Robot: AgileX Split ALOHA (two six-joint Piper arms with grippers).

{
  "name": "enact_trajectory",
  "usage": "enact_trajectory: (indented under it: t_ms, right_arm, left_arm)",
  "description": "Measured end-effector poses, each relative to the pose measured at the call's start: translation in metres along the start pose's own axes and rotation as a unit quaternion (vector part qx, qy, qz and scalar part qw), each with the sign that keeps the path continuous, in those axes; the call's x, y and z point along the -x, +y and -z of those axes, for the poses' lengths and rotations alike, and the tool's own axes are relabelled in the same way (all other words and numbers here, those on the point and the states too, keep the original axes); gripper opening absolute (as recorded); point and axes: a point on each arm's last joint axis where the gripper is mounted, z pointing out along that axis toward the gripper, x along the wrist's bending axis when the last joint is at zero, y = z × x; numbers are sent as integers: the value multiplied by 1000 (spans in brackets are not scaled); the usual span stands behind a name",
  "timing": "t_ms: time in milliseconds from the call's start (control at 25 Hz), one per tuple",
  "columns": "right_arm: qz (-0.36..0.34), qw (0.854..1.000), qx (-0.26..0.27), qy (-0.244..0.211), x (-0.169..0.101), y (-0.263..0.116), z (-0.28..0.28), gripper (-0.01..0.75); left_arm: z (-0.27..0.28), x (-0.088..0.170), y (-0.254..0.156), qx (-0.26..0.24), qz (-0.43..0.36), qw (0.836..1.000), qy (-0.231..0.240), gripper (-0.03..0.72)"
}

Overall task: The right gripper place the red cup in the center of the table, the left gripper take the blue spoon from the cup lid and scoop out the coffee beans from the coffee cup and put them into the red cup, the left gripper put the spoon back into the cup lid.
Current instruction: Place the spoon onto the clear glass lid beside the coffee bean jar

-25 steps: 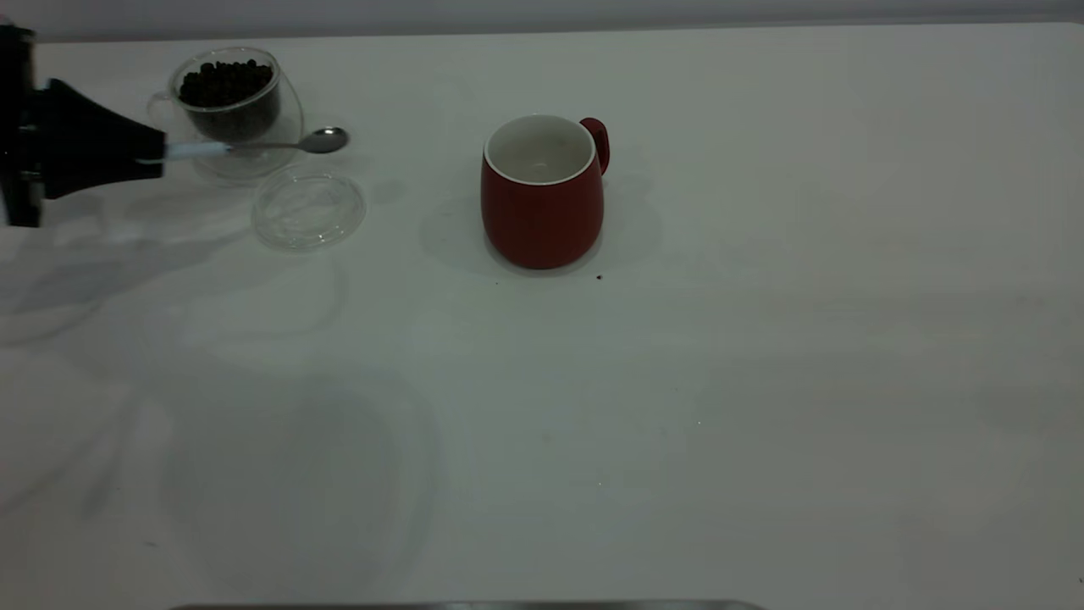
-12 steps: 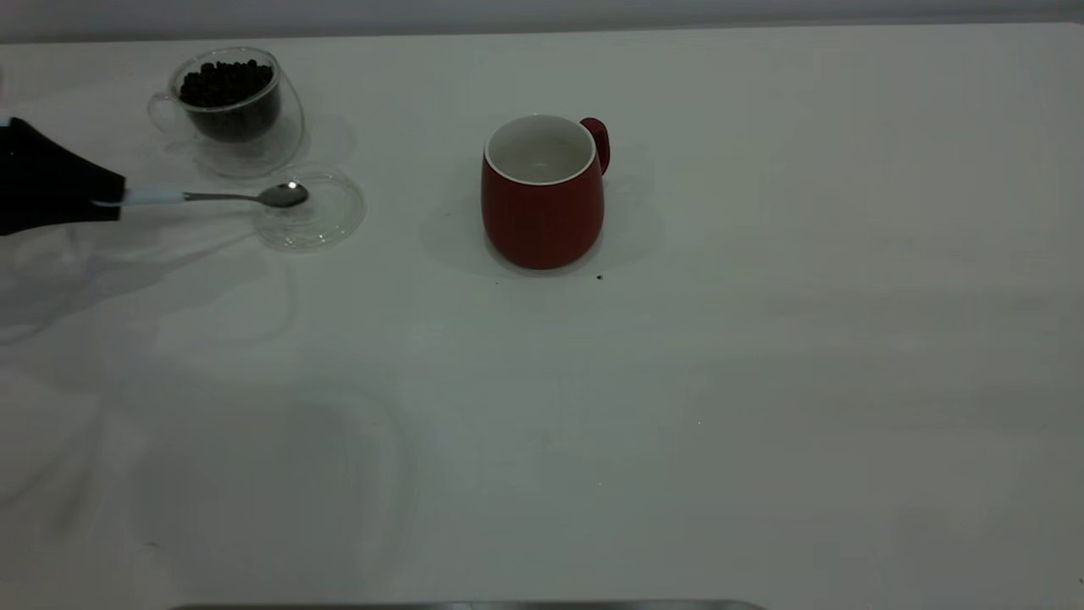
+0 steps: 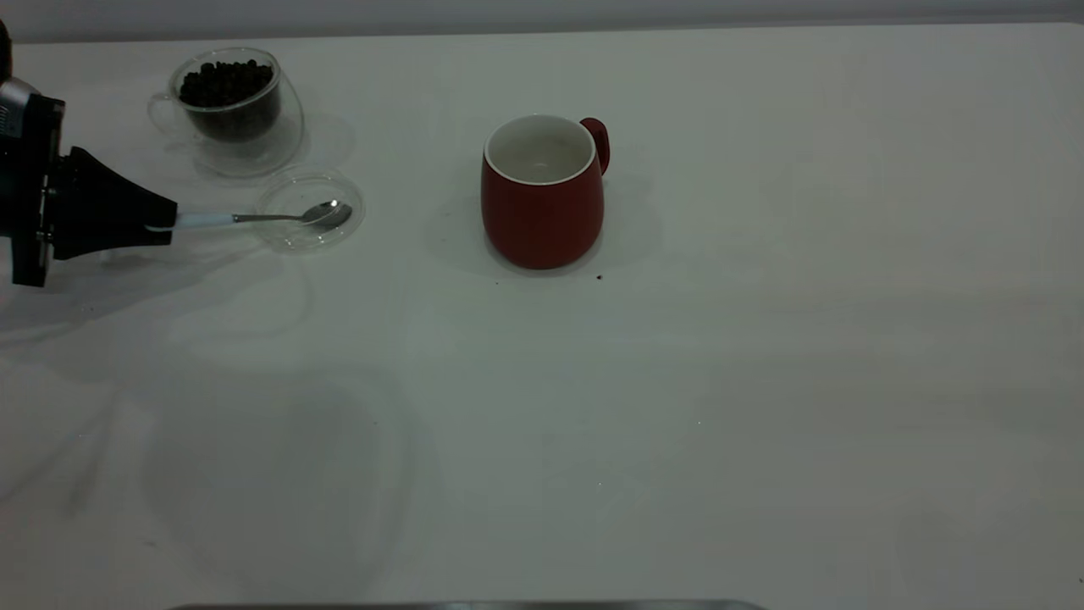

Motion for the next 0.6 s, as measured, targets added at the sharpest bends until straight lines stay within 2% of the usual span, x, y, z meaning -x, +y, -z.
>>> enact_trajectory:
  t_ms: [280, 600]
  right_arm:
    - [0, 1000, 0, 0, 0, 0, 0, 243]
    - [0, 1000, 0, 0, 0, 0, 0, 243]
  left_arm:
    - [-2, -1, 4, 29, 5, 1000, -10, 122]
    - [-2, -1, 5, 30, -2, 999, -10, 122]
